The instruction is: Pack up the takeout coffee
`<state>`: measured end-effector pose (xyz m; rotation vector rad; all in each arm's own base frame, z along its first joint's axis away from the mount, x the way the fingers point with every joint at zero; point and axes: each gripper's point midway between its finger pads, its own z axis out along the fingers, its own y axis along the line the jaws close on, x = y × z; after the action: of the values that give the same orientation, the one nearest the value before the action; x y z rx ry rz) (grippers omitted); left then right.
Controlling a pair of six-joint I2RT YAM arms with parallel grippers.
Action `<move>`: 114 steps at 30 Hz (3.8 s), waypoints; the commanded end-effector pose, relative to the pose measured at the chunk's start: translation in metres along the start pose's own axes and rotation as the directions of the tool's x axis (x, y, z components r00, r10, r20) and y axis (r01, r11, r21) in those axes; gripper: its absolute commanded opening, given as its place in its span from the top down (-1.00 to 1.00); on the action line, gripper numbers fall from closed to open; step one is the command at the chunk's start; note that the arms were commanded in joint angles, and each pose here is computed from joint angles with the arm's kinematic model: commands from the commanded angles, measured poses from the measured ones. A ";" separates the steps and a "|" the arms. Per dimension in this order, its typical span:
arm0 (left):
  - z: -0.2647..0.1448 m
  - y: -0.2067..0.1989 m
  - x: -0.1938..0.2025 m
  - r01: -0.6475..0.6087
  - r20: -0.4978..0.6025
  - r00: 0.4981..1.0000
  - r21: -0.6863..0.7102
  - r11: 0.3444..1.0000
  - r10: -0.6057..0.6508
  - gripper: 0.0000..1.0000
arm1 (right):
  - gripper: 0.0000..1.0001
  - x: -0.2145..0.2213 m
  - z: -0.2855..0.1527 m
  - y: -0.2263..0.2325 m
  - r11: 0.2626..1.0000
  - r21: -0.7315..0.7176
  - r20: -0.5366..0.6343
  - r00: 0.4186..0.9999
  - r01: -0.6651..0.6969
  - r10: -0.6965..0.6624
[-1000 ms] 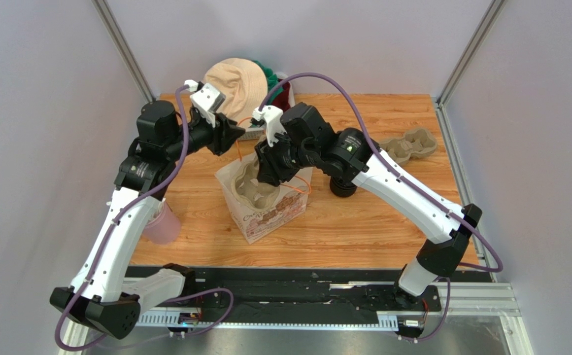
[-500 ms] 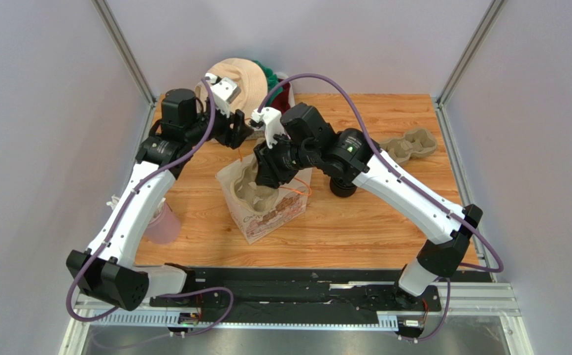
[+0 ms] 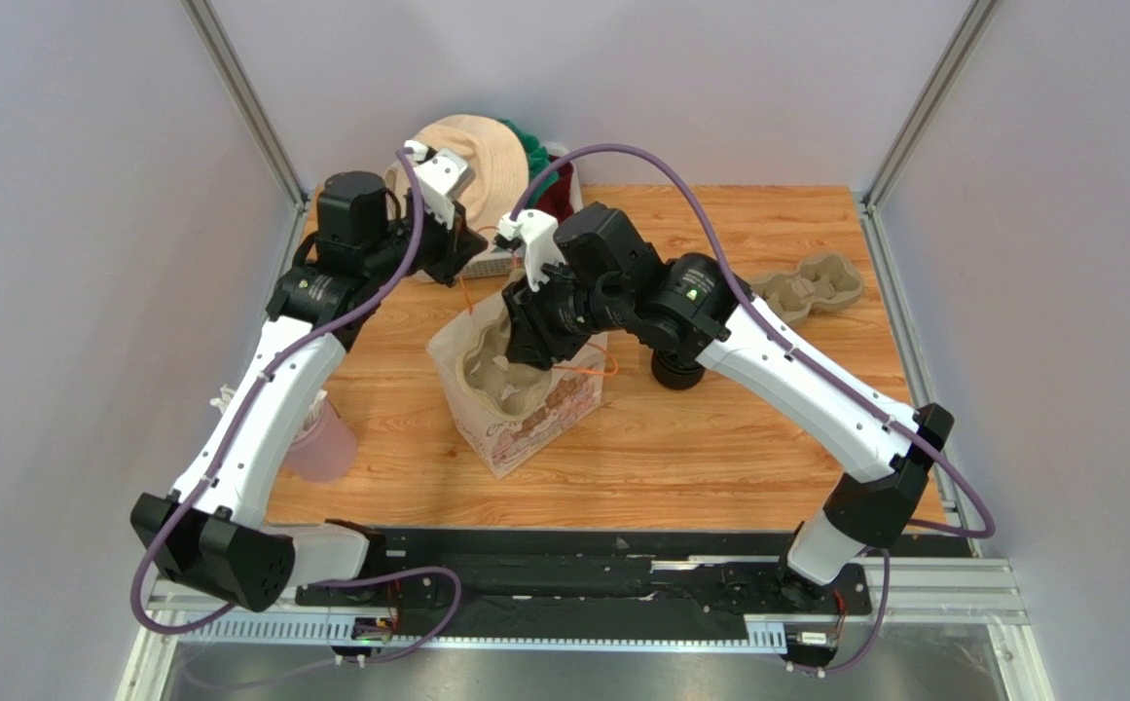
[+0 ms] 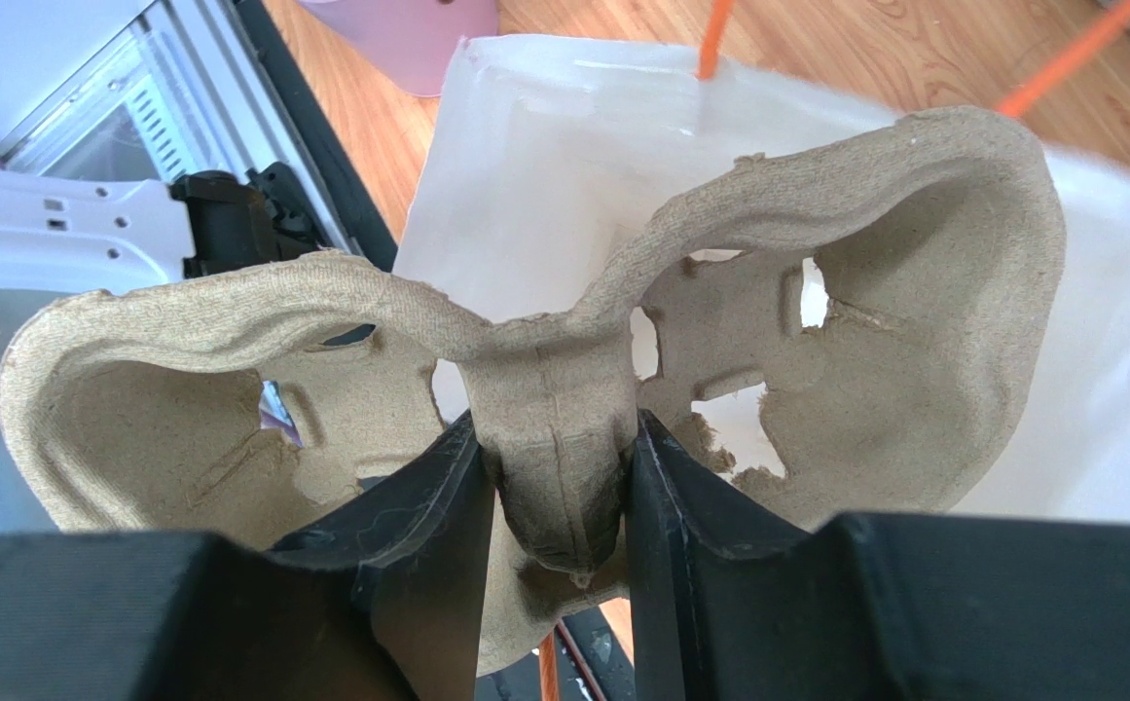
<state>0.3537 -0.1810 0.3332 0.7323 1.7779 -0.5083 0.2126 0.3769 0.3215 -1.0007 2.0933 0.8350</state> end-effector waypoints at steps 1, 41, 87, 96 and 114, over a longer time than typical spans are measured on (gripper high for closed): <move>-0.036 -0.012 -0.043 -0.019 0.144 0.989 -0.021 1.000 0.022 1.00 | 0.39 -0.027 -0.013 0.002 1.000 0.022 0.096 0.995 -0.006 0.004; -0.053 -0.056 -0.049 0.080 0.137 0.986 0.098 0.992 -0.093 1.00 | 0.42 -0.027 0.006 -0.062 0.928 0.342 0.175 0.960 0.148 -0.218; -0.043 -0.051 -0.046 0.149 0.128 0.979 0.076 0.986 -0.158 1.00 | 0.46 -0.002 0.056 -0.040 0.853 0.394 0.024 0.924 0.342 -0.382; -0.049 -0.068 -0.062 0.168 0.150 0.969 0.188 0.968 -0.197 1.00 | 0.46 0.012 0.052 -0.029 0.901 0.327 0.035 0.950 0.284 -0.312; -0.051 -0.073 -0.082 0.241 0.175 0.934 0.337 0.910 -0.312 1.00 | 0.45 0.008 0.009 -0.010 0.930 0.256 0.106 0.948 0.265 -0.299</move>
<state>0.2926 -0.2133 0.3920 0.5624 1.7265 -0.9928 0.2298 0.3758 0.2945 -1.0484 1.8499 0.4154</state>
